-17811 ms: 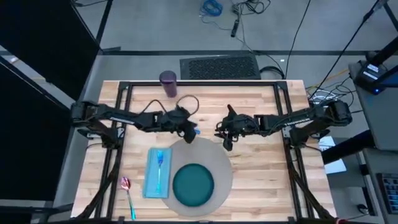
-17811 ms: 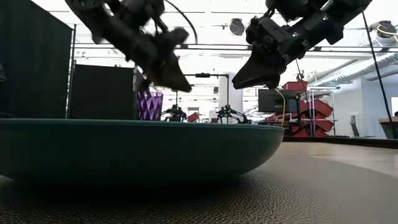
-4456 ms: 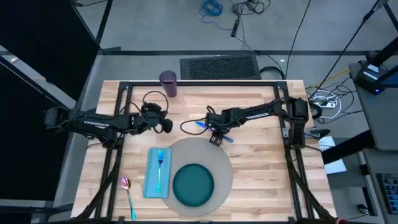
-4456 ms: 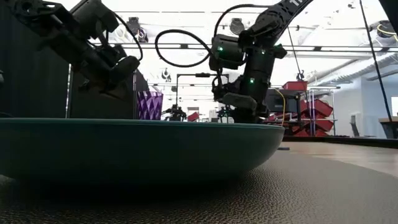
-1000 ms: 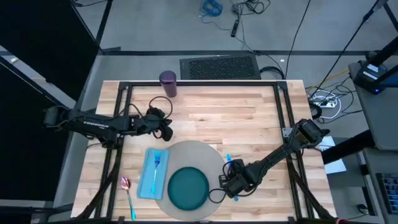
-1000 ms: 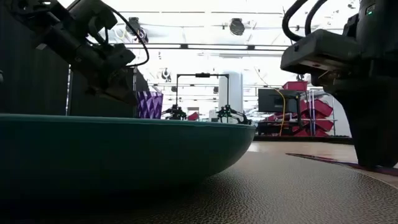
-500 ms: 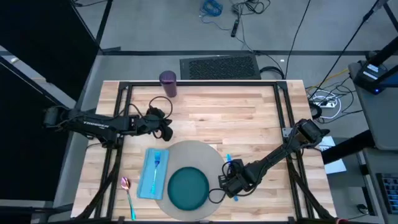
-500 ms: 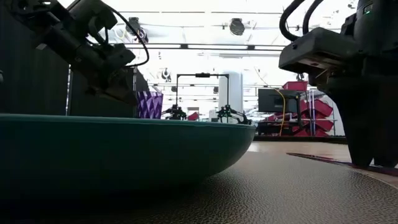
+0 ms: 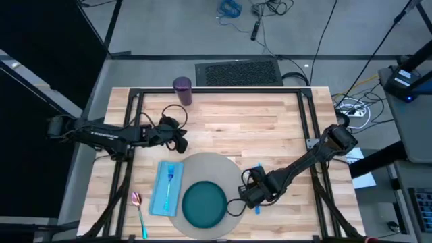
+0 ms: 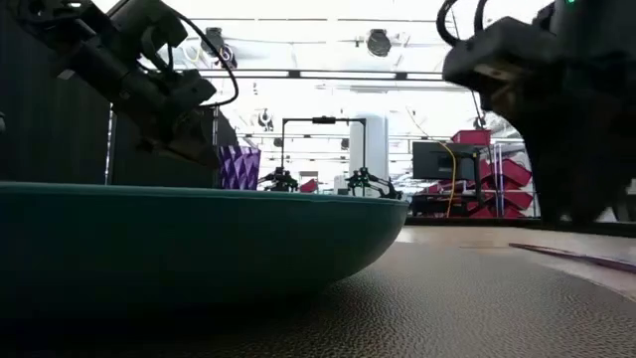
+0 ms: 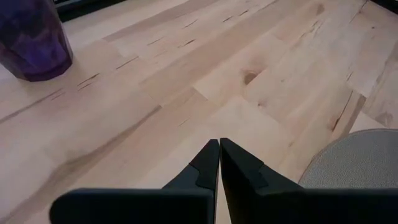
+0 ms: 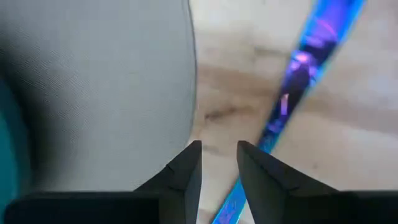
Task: Set table place
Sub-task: Move the blue table knife to the right of gray placemat
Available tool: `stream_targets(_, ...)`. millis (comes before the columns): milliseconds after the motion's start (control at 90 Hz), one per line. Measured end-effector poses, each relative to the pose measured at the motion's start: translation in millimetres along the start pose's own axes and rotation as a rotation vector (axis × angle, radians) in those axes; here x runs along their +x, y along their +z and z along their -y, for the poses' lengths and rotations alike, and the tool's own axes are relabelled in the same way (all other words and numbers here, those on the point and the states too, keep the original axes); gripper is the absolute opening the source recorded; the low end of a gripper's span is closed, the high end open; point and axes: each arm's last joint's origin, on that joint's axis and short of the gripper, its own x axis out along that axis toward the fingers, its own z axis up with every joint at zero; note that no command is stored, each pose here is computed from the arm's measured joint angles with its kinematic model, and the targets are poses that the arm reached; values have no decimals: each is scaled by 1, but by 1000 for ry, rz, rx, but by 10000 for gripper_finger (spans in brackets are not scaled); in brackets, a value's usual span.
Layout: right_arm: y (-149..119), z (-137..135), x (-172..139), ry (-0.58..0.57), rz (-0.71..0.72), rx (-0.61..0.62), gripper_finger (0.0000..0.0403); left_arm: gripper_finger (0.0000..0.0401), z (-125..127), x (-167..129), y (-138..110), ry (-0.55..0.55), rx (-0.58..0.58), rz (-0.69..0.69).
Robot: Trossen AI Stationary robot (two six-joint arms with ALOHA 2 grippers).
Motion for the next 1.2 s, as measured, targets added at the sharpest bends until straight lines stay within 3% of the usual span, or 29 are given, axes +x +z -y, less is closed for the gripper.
stream_targets(122,6,-1,-18,72,27,-23,94,0,0,0,0,0,2,0)
stream_targets(267,5,0,-21,72,26,-18,94,0,0,0,0,0,2,0)
stream_targets(433,-7,6,-2,-29,45,42,93,0,0,0,0,0,2,0)
stream_targets(667,-16,4,19,-68,3,85,93,0,0,0,0,0,1,1)
stream_targets(1200,-14,12,21,-164,21,83,93,0,0,0,0,0,-4,0)
